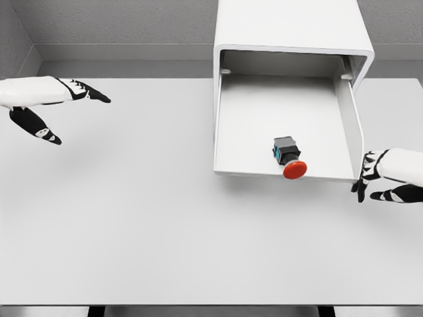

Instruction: Slide open multi-storey tabletop storage cabinets and put open load switch and slide close multi-storey tabletop storage cabinets

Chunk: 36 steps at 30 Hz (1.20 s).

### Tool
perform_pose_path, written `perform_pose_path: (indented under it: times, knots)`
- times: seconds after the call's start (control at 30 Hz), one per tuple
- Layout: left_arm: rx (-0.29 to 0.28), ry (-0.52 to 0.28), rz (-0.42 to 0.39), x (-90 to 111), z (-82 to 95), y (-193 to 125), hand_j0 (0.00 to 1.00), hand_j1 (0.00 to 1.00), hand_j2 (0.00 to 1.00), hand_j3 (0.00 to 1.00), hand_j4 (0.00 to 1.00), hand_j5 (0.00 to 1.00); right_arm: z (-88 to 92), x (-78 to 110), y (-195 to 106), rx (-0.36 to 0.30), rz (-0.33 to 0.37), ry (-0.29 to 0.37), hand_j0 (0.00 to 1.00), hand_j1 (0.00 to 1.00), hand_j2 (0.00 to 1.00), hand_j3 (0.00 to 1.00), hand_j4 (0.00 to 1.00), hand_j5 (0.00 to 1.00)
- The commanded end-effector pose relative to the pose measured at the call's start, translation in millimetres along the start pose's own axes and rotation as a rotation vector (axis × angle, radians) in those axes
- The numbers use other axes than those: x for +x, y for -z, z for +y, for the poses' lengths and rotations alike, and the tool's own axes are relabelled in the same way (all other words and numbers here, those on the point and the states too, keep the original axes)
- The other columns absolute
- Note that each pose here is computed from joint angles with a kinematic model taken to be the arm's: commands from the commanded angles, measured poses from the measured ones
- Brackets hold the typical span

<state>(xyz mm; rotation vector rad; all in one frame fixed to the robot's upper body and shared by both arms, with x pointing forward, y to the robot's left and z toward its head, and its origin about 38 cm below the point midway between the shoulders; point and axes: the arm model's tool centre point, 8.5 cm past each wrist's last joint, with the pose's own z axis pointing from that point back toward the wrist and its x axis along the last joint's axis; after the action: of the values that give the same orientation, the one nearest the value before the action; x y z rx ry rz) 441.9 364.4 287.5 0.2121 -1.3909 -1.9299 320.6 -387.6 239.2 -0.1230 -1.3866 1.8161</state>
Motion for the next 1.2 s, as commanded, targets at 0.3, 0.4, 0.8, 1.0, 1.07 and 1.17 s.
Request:
perform_pose_path:
  times: [0.3, 0.4, 0.8, 1.0, 1.07, 1.17]
  knots:
    - [0.002, -0.005, -0.001, 0, -0.2, 1, 1.0, 1.0, 1.0, 1.0, 1.0, 1.0, 13.1, -18.5, -4, 0.038, 0.043, -0.055, 0.79, 0.79, 0.79, 0.79, 0.79, 0.79]
    - [0.001, -0.006, -0.003, 0, -0.9, 1, 1.0, 1.0, 1.0, 1.0, 1.0, 1.0, 13.4, -26.8, -12, 0.033, 0.076, -0.044, 0.82, 0.82, 0.82, 0.82, 0.82, 0.82]
    - [-0.005, -0.003, -0.015, 4, -2.9, 4, 1.0, 1.0, 1.0, 1.0, 1.0, 1.0, 16.3, 0.8, 19, 0.075, -0.03, -0.104, 0.83, 0.83, 0.83, 0.83, 0.83, 0.83]
    - [-0.004, -0.004, -0.017, 4, -2.8, 5, 1.0, 1.0, 1.0, 1.0, 1.0, 1.0, 6.2, 8.8, 45, 0.059, -0.085, -0.147, 0.83, 0.83, 0.83, 0.83, 0.83, 0.83]
    - [-0.003, -0.004, -0.024, 5, -2.7, 8, 1.0, 1.0, 1.0, 1.0, 1.0, 1.0, -1.7, 10.8, 51, 0.056, -0.097, -0.167, 0.85, 0.85, 0.85, 0.85, 0.85, 0.85]
    - [-0.003, -0.004, -0.029, 6, -2.7, 10, 1.0, 1.0, 1.0, 1.0, 1.0, 1.0, -17.2, 10.8, 55, 0.021, -0.101, -0.19, 0.86, 0.86, 0.86, 0.86, 0.86, 0.86]
